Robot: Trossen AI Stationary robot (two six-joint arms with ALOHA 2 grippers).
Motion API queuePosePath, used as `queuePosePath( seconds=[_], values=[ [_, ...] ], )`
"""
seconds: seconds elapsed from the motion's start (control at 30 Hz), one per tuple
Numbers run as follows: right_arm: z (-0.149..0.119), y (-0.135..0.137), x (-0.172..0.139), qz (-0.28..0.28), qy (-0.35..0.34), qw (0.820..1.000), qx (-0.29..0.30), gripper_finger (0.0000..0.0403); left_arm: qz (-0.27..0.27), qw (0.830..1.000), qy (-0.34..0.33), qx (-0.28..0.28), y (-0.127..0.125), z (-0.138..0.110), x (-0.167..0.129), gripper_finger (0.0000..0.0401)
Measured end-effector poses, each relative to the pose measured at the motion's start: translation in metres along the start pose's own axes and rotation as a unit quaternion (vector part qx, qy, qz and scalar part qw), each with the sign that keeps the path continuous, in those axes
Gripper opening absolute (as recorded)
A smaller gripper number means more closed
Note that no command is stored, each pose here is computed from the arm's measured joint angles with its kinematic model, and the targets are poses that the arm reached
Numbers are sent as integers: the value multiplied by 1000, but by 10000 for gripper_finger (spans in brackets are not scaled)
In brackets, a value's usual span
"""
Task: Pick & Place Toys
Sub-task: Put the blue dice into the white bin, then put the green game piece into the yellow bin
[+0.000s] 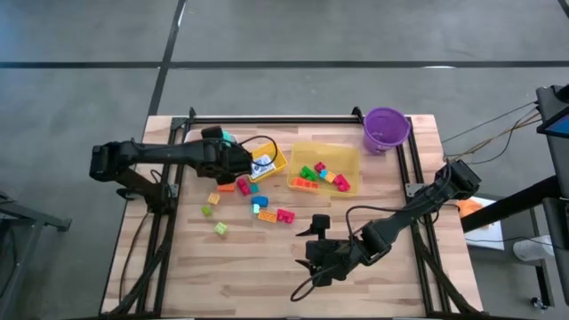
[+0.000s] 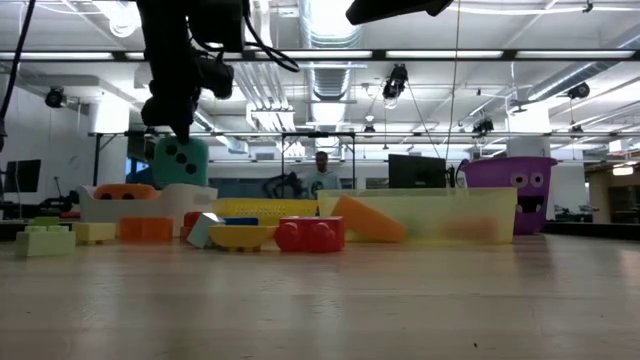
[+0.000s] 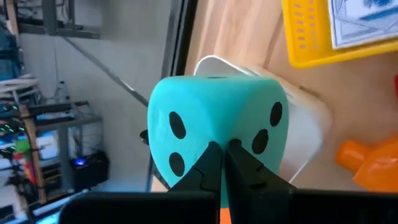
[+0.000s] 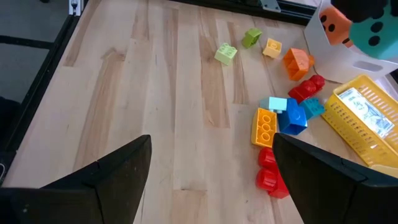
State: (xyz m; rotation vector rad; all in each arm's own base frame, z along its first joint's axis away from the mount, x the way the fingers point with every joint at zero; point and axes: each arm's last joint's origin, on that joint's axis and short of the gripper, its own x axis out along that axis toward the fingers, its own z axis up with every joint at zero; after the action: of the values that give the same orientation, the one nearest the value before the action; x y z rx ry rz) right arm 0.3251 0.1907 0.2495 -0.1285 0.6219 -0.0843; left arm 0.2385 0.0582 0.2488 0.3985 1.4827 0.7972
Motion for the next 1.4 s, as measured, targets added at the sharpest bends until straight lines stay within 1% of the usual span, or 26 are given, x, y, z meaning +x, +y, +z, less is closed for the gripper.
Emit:
queuePosePath(
  seconds=[0.1, 0.23, 0.53, 0.7, 0.87, 0.93, 1.03, 1.4],
  values=[
    [0, 0, 0, 0, 0, 1000, 0, 331, -1, 1000, 2, 12, -3, -2, 4, 0],
    [-1, 0, 0, 0, 1, 1000, 0, 331, -7, 1000, 10, 13, -4, -3, 9, 0],
    [-3, 0, 1, 0, 4, 1000, -1, 331, -8, 1000, 14, 23, -2, -4, 10, 0],
    [-3, 0, 1, 0, 4, 1000, -2, 331, -8, 1000, 7, 14, 5, -9, 5, 0],
    [-4, 0, 1, 0, 5, 1000, -3, 331, -12, 1000, -15, -19, 16, -19, -6, 0],
    [-4, 0, 1, 0, 5, 1000, -3, 331, -18, 999, -19, -24, 17, -21, -7, 0],
    [-4, 0, 1, 0, 5, 1000, -3, 331, -34, 999, -17, -22, 16, -22, -7, 0],
    [-4, 0, 1, -1, 4, 1000, -2, 331, -30, 999, -6, -19, 15, -20, -3, 0]
  ],
)
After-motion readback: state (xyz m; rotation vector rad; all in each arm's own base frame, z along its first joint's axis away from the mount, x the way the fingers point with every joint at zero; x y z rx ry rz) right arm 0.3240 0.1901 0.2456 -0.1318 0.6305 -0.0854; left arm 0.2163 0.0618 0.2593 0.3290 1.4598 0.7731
